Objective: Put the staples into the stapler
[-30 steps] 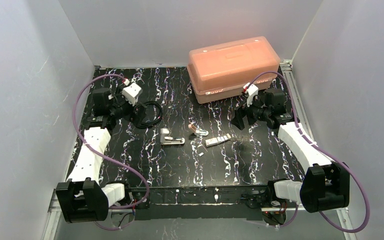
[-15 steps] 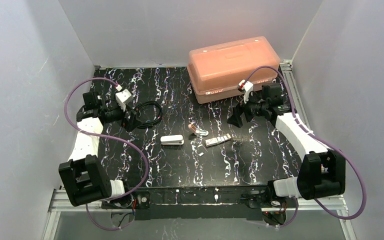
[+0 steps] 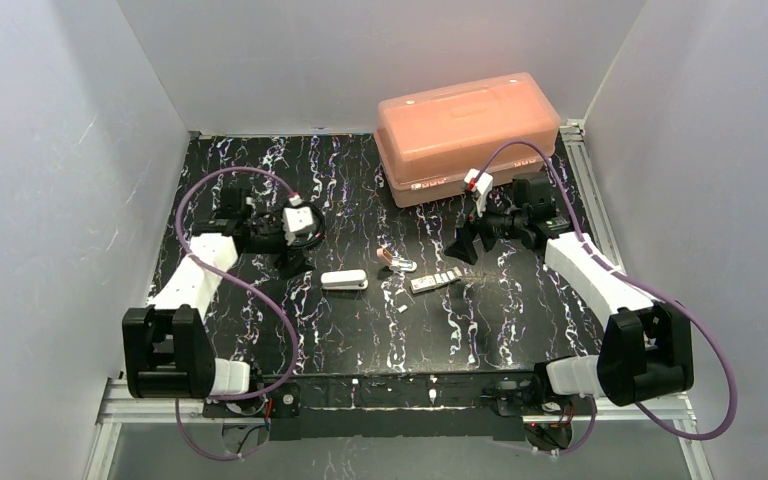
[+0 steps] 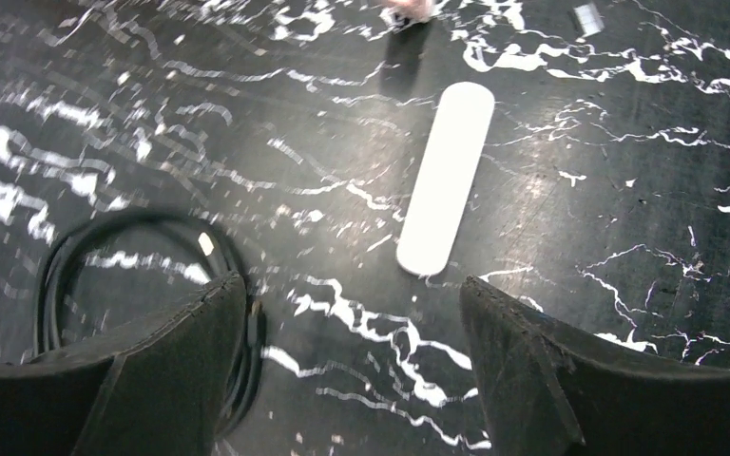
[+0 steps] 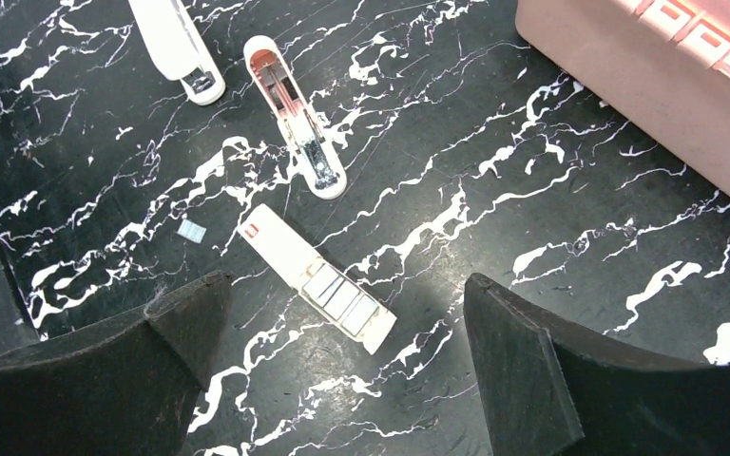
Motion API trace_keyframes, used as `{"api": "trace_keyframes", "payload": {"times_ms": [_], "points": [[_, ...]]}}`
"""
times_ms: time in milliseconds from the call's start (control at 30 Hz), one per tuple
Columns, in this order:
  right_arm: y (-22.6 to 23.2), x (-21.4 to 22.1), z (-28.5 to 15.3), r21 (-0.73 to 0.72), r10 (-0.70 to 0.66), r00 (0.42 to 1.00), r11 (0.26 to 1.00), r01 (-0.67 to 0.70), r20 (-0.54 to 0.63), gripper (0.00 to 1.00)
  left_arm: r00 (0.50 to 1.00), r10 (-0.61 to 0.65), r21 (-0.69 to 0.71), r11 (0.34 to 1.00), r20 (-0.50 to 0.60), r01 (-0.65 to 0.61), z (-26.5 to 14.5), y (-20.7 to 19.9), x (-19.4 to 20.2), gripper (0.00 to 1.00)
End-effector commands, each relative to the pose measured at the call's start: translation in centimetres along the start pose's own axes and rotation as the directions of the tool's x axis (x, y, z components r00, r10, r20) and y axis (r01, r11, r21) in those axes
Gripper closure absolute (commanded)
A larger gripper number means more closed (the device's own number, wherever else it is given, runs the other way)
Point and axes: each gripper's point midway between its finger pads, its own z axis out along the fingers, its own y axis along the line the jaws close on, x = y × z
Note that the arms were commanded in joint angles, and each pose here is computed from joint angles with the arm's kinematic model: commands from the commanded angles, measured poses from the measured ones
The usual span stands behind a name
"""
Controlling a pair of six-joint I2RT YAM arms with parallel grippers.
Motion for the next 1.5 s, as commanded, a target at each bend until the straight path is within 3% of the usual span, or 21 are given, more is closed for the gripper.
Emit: {"api": "trace_keyframes", "payload": {"times_ms": [0, 400, 567, 900, 1167, 1467], "points": [[0.7, -0.8, -0.7, -0.012, -0.102, 0.994, 0.995, 0.103, 0.035, 0.01, 0.995, 0.095, 0.084, 0.992, -0.037, -0.092, 2.7, -1.4, -0.1, 0.21], [0.1, 0.9, -0.6, 0.009, -0.132, 0.991, 0.991, 0.132, -0.018, 0.06, 0.964, 0.228, 0.176, 0.963, -0.137, -0.203, 8.4, -3.9, 0.1, 0.20], [0.0, 1.5, -0.5, 0.009, -0.128, 0.991, 0.992, 0.128, -0.035, 0.09, 0.949, 0.264, 0.208, 0.952, -0.172, -0.227, 9.9, -4.4, 0.4, 0.24], [1.6, 4.0, 0.1, -0.056, -0.140, 0.981, 0.989, 0.134, -0.136, 0.18, 0.962, 0.267, 0.244, 0.938, -0.056, -0.247, 9.7, -7.4, -4.3, 0.23], [2.4, 3.8, -0.7, -0.046, -0.107, 0.982, 0.994, 0.101, -0.155, 0.22, 0.975, 0.110, 0.270, 0.961, -0.193, -0.055, 10.0, -11.8, -6.0, 0.37], [0.7, 3.4, -2.3, 0.091, -0.039, 0.991, 0.995, 0.051, -0.127, 0.27, 0.950, 0.001, 0.230, 0.970, -0.311, 0.074, 13.2, -16.6, -5.1, 0.48]]}}
